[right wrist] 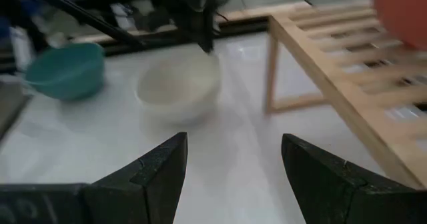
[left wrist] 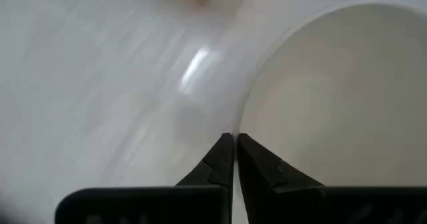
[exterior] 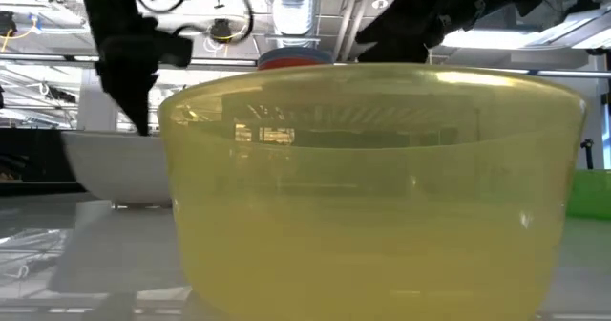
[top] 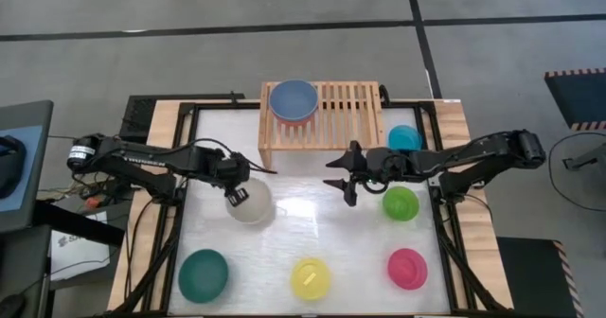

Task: Place and stack bowls onto a shelf
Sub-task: Stack the big white bowl on top of the big blue bowl on the shelf

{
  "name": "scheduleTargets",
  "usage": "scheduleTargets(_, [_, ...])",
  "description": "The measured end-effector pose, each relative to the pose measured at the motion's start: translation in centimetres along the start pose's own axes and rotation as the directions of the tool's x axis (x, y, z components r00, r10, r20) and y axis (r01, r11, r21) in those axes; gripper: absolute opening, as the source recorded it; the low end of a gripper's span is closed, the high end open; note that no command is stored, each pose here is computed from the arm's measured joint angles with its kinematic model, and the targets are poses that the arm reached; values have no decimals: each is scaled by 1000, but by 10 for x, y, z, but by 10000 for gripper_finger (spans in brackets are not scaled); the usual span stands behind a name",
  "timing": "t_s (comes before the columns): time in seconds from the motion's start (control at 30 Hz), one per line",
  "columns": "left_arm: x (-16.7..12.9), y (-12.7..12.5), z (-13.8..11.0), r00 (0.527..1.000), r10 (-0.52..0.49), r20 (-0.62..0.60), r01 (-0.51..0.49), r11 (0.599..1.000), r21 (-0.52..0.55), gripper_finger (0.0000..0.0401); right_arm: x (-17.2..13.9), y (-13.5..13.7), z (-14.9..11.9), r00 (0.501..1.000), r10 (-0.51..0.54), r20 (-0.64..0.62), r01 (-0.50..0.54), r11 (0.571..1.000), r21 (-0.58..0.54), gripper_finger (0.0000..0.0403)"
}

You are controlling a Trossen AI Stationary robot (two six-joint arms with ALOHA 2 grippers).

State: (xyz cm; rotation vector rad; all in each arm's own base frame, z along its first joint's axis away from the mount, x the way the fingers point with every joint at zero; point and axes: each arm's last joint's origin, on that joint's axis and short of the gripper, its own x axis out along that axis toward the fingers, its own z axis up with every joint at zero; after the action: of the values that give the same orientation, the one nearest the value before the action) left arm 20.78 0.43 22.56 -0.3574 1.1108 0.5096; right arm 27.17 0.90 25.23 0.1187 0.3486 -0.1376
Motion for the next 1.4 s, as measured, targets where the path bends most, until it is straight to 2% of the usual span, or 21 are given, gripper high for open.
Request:
scheduleTargets(0.13, [-4, -21, 6, 984, -112, 136, 114, 993, -4, 0, 9, 11, 0, 994, 100, 43, -102, 994, 47, 270])
scheduleTargets(0.23, [-5, -36, 10, 960, -152, 236, 159, 987, -9, 0, 22, 20, -2, 994, 114, 3, -114, 989, 96, 270])
scheduleTargets(0.4, [5, -57, 13, 937, -175, 303, 180, 984, 11, 0, 55, 42, -6, 991, 64, -117, -52, 994, 100, 270])
scheduleTargets(0.63, [25, -77, 15, 924, -206, 323, 195, 979, 65, 0, 93, 60, -9, 944, -156, -289, 157, 987, -19, 270])
scheduleTargets(0.77, [28, -84, 19, 904, -235, 358, 212, 972, 104, 0, 106, 62, -17, 918, -173, -358, 175, 984, -28, 270])
scheduleTargets(0.9, [25, -86, 22, 884, -252, 394, 214, 967, 140, 0, 111, 61, -24, 905, -141, -401, 156, 988, 4, 258])
scheduleTargets(1.0, [22, -87, 23, 871, -259, 417, 209, 964, 162, 0, 113, 59, -28, 891, -135, -433, 156, 988, 13, 236])
scheduleTargets(1.13, [20, -89, 25, 856, -272, 441, 211, 960, 182, 0, 117, 55, -33, 880, -113, -462, 140, 990, 25, 185])
scheduleTargets(1.27, [19, -90, 24, 853, -282, 440, 218, 957, 190, 0, 118, 51, -34, 873, -115, -474, 142, 990, 22, 101])
scheduleTargets(1.37, [15, -90, 24, 846, -326, 423, 254, 942, 219, 0, 114, 47, -30, 867, -90, -491, 104, 995, 1, 28])
scheduleTargets(1.4, [11, -89, 23, 840, -345, 419, 268, 935, 232, 0, 113, 46, -28, 867, -72, -493, 86, 996, 5, 24])
